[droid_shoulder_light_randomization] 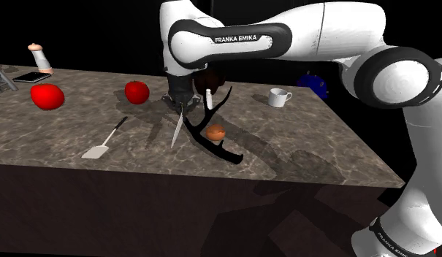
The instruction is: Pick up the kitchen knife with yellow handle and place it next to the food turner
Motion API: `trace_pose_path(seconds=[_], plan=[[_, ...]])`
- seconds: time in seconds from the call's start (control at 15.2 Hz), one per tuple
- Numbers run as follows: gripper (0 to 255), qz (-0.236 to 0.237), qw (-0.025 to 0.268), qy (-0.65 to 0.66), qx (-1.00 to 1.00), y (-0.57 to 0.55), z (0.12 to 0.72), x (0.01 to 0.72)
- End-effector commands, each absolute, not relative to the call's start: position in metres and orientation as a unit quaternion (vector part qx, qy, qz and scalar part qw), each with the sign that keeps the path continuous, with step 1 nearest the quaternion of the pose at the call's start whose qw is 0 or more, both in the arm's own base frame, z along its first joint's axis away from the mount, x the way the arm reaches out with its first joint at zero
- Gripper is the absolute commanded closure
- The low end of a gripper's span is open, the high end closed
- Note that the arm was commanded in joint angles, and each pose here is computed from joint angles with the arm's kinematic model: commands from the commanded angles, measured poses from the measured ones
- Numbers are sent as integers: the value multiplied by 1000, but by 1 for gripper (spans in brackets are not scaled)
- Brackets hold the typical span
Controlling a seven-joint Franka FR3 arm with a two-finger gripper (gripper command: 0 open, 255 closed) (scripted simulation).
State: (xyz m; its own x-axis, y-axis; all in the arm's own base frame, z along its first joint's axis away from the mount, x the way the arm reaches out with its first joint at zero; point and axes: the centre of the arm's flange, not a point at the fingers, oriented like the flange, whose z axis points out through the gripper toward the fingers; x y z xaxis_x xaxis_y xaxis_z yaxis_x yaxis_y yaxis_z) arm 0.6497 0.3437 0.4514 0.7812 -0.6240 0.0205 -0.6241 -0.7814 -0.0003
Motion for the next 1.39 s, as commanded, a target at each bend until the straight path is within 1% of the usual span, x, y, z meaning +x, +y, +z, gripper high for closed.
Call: trace_pose_path(seconds=[0.0, 0.07, 1.32], plan=[[255, 10, 4, -332, 943, 368, 452, 660], [255, 10, 4, -332, 943, 388, 452, 665], [255, 10, 4, -332, 943, 388, 351, 665]])
